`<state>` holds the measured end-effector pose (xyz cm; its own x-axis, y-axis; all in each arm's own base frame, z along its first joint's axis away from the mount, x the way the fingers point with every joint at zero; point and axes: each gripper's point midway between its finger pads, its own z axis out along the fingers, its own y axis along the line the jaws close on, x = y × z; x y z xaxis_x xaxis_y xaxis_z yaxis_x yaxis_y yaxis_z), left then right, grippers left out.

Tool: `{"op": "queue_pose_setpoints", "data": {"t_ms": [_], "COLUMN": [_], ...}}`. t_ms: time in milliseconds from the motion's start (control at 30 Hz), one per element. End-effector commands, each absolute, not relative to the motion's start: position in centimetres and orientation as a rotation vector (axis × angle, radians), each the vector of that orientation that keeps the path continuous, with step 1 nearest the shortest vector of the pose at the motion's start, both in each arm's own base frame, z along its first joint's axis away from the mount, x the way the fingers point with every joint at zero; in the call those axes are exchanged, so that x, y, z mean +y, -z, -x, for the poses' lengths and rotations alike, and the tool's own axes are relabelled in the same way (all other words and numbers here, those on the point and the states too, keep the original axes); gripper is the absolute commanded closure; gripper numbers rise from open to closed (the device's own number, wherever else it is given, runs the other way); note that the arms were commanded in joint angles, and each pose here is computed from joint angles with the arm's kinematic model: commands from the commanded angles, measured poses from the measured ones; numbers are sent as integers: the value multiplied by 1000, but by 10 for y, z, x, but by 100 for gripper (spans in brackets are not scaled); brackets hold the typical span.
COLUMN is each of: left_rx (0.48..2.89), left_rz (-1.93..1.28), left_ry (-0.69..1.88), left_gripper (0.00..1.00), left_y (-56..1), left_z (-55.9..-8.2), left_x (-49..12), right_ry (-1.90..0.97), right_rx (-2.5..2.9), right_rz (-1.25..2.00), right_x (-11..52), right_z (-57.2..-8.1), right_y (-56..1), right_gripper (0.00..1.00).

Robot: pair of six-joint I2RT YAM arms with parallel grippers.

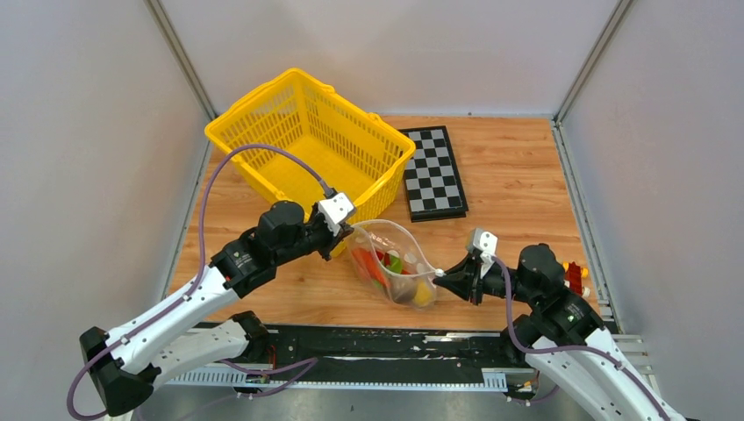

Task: Place the food in the zip-top bag and seal the zipper
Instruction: Zip the zipper food storage bag at the center of the board.

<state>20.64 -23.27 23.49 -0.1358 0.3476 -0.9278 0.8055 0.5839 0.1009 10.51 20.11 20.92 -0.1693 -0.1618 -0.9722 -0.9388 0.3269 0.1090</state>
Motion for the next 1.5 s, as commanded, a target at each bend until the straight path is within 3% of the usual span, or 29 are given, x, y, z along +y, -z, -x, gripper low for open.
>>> {"op": "queue_pose_setpoints", "data": {"t_ms": [0, 33, 233, 267, 333, 400, 500, 667, 833, 1167, 1467], "left_rx": [1711, 1711, 1698, 1694, 1678, 1647, 1550, 1425, 1341, 1254, 1247], "left_rz": [-895, -897, -927, -927, -920, -920, -947, -1060, -1224, -1599, -1683], "left_ry": [496, 498, 531, 540, 556, 586, 673, 855, 1007, 961, 963], "left_gripper": [100, 100, 97, 86, 51, 35, 26, 18, 17, 19, 40], "left_y": [-242, -241, -243, -246, -254, -269, -305, -348, -362, -326, -309], "left_z": [-220, -220, -216, -215, -213, -209, -195, -168, -143, -113, -106], "left_x": [-231, -231, -236, -237, -238, -240, -247, -268, -301, -382, -405], "right_ry": [-949, -949, -934, -933, -921, -899, -881, -897, -913, -927, -927], "right_rx": [1539, 1528, 1443, 1430, 1419, 1434, 1462, 1442, 1409, 1380, 1379], "right_rz": [1033, 1039, 1030, 1024, 1013, 1012, 1046, 1090, 1119, 1128, 1128], "right_x": [203, 203, 201, 201, 200, 199, 200, 206, 208, 208, 208], "right_z": [-109, -108, -106, -106, -108, -112, -115, -115, -110, -106, -105], "right_y": [-217, -219, -235, -239, -245, -248, -246, -248, -255, -262, -261], "right_gripper": [96, 100, 100, 100, 100, 100, 100, 100, 100, 100, 100]}}
